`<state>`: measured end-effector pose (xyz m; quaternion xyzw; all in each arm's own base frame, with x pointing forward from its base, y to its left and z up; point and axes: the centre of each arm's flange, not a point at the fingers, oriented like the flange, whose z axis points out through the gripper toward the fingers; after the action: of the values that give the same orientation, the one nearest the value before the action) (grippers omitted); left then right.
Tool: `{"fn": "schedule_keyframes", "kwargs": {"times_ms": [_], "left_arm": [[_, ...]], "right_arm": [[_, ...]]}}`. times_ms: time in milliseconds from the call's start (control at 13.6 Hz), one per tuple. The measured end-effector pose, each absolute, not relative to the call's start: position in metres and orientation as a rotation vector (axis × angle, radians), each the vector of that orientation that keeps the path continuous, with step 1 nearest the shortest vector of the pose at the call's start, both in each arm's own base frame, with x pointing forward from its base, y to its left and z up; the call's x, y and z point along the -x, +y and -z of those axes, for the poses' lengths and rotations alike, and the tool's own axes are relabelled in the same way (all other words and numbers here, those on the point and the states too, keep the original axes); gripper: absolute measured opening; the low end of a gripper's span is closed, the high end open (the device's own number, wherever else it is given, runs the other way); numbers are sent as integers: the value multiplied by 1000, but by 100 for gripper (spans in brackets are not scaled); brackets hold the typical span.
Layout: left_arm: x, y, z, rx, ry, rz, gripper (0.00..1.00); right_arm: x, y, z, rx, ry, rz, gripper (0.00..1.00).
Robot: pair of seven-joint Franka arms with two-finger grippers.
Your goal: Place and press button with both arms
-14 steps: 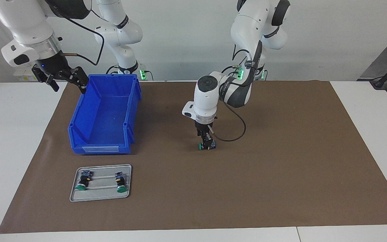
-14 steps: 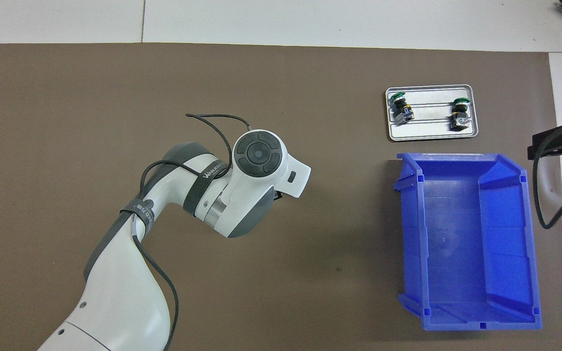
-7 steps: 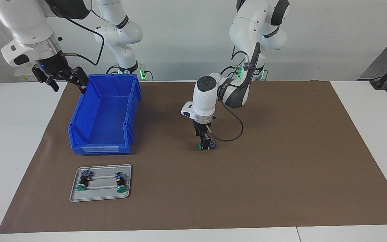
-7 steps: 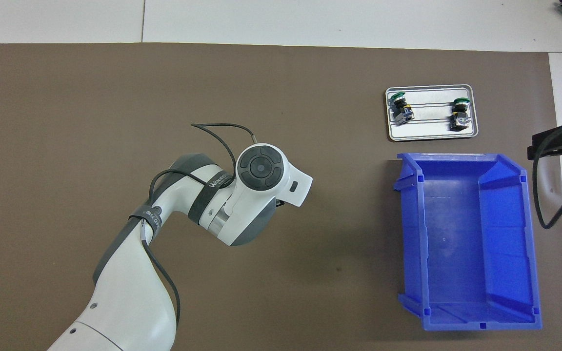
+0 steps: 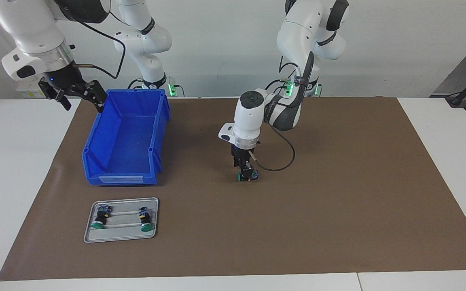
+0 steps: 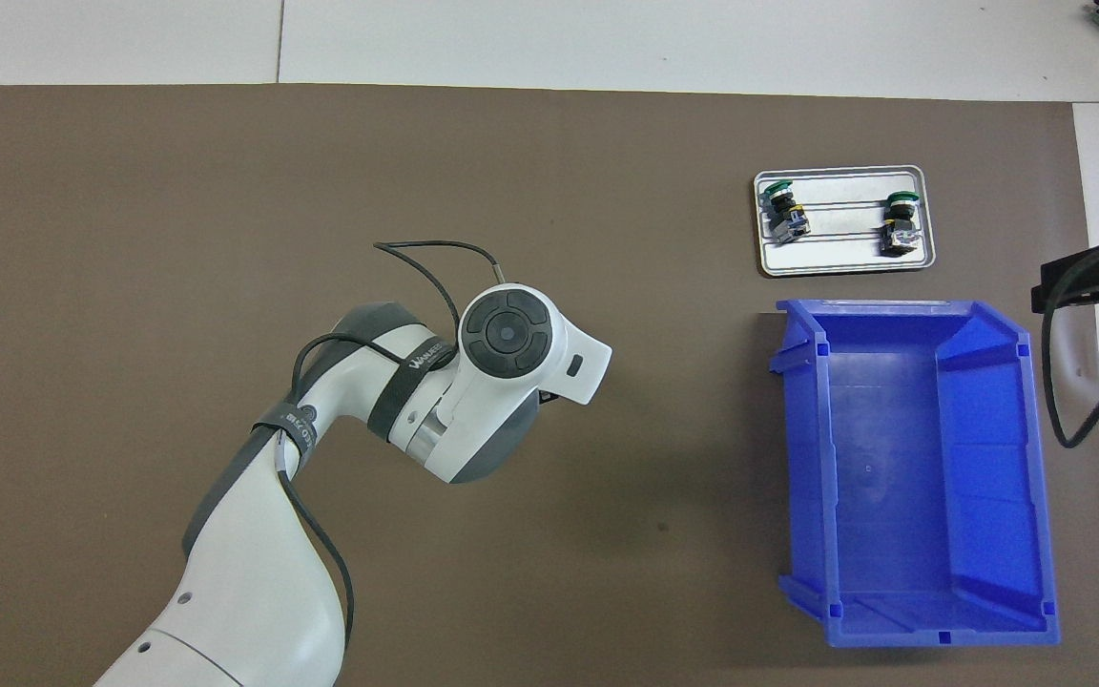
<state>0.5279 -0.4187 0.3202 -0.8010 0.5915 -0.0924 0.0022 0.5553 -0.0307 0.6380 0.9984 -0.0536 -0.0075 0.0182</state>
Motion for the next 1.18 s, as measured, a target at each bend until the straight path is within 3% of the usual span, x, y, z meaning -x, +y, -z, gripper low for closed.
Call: {"fn": "schedule_keyframes", "kwargs": {"times_ms": [1181], "left_arm": [[-515,-413,-292,2481,1892,365,66]], "right_arm": [[-555,-31,-638,-3101,-167,23,100]]}}
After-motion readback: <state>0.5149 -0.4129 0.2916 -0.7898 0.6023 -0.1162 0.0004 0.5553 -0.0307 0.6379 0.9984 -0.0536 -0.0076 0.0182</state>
